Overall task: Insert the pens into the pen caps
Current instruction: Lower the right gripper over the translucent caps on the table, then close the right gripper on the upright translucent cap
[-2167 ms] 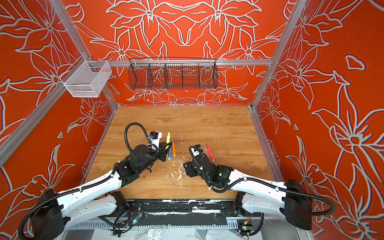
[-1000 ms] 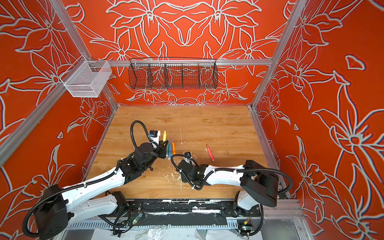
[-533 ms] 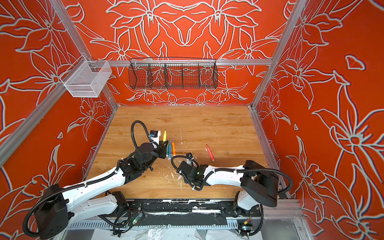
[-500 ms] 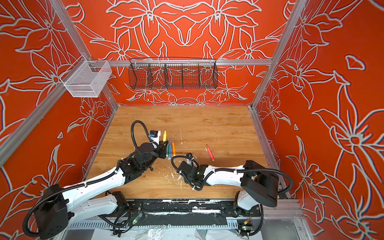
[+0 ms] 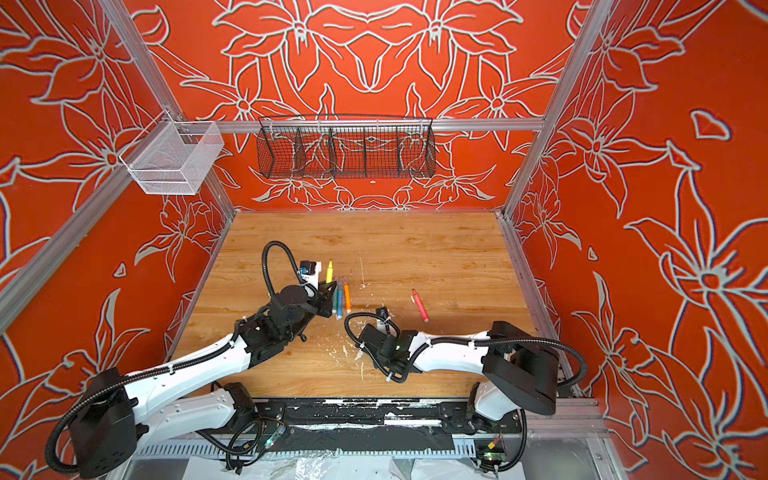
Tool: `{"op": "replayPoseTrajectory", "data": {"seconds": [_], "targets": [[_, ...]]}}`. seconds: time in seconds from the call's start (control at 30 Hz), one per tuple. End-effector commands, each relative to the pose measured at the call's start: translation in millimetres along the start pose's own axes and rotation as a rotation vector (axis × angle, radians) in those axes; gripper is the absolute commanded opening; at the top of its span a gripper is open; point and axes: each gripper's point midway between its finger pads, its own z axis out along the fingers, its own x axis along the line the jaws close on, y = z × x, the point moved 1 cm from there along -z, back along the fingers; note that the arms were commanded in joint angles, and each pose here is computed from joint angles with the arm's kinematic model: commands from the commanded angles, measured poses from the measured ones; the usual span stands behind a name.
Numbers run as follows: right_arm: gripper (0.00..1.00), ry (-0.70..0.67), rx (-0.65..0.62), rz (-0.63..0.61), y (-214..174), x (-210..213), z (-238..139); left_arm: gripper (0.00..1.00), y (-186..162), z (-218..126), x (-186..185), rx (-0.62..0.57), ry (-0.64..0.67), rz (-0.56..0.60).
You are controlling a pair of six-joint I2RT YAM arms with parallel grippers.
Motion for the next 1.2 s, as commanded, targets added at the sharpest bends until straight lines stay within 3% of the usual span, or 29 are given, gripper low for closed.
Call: {"op": "replayPoseTrajectory", "data": {"seconds": [0.0,0.73,1.17], "targets": [[0.46,-0.011,0.025,0.0,-1.9,3.9,1.3,0.0,17.0,-2.1,-4.3,-0.04,-0.012,-0.013],[0.56,-0.052,0.081,-0.019,-33.8,-10.2,-12.2,0.0,17.4,-3.0,-4.3,-0.042,-0.014,-0.014],[0.49,-0.098,0.049,-0.016,-36.1,-19.9,-11.0,0.0,19.1,-4.8,-5.2,-0.047,-0.021,-0.022]]}}
